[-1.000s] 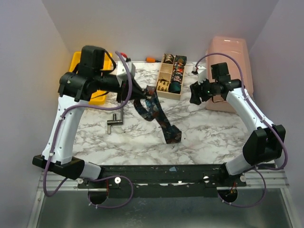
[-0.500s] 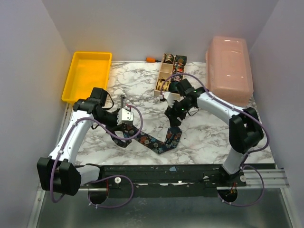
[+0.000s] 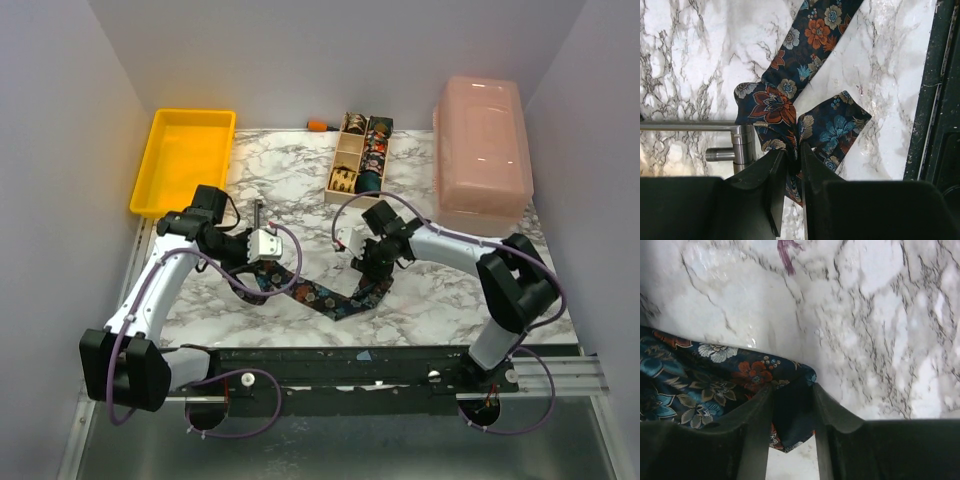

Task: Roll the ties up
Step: Place the tie at the center of the board.

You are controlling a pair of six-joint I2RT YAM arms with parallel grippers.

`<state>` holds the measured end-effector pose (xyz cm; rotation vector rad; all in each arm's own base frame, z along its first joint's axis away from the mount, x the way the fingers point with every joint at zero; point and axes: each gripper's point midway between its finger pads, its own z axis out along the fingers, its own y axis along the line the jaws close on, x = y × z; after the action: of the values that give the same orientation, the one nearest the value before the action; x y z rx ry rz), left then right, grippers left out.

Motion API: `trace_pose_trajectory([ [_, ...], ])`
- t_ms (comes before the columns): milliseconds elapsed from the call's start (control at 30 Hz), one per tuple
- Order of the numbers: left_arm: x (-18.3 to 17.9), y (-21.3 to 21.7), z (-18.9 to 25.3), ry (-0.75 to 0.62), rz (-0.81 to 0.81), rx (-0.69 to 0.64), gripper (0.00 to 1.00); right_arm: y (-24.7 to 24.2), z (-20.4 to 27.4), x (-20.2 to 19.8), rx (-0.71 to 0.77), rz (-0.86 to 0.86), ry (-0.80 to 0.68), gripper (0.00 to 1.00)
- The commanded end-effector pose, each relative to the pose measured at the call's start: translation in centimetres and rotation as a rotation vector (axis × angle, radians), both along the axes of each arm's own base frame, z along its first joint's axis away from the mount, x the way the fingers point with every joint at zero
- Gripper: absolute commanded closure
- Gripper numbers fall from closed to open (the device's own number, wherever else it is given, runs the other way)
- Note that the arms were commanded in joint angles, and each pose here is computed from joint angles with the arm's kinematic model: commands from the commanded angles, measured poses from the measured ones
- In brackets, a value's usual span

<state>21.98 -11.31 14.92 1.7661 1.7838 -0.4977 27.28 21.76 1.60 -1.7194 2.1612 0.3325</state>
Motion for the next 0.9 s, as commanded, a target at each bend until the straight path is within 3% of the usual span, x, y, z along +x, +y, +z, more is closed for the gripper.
trace_pose_trajectory([
  [0, 1.5, -1.1, 1.0, 0.038, 0.023, -0.044, 0.82, -8.1, -3.6, -0.4, -0.304, -0.078, -0.101, 0.7],
  [100, 2.1, -2.8, 1.8, 0.083, 0.006, -0.08, 0.81, -11.2, -2.4, 0.5, -0.344, -0.196, -0.16, 0.97],
  [133, 2.2, -3.4, 1.8, 0.098, -0.008, -0.084, 0.81, -12.7, -2.0, 0.9, -0.358, -0.248, -0.173, 0.99],
  [400, 2.7, -7.0, 1.3, 0.131, -0.112, -0.114, 0.79, -22.7, 3.8, 2.9, -0.324, -0.594, -0.343, 0.99],
  [567, 1.2, -5.9, -3.1, 0.123, -0.206, 0.004, 0.73, -23.0, 2.9, -2.2, -0.311, -0.486, -0.249, 0.99],
  [600, 1.0, -5.4, -4.1, 0.118, -0.21, 0.035, 0.65, -22.7, 2.4, -3.6, -0.307, -0.453, -0.196, 0.99],
  [633, 0.9, -4.9, -4.8, 0.121, -0.205, 0.058, 0.57, -22.6, 2.2, -4.7, -0.308, -0.433, -0.151, 0.93],
  [667, 0.9, -4.5, -5.3, 0.137, -0.188, 0.079, 0.5, -22.4, 2.2, -5.1, -0.303, -0.421, -0.126, 0.77],
  [700, 0.7, -4.1, -5.3, 0.159, -0.175, 0.088, 0.32, -22.2, 2.4, -5.3, -0.297, -0.424, -0.108, 0.6],
  [733, 0.8, -3.8, -5.0, 0.184, -0.156, 0.079, 0.06, -21.9, 2.9, -5.1, -0.278, -0.426, -0.106, 0.49],
  [767, 0.7, -3.6, -4.5, 0.212, -0.136, 0.064, 0.02, -21.7, 3.5, -4.9, -0.269, -0.435, -0.105, 0.42],
  [867, 1.8, -2.9, -2.3, 0.253, -0.041, -0.02, 0.02, -20.0, 5.4, -3.7, -0.174, -0.426, -0.109, 0.35],
])
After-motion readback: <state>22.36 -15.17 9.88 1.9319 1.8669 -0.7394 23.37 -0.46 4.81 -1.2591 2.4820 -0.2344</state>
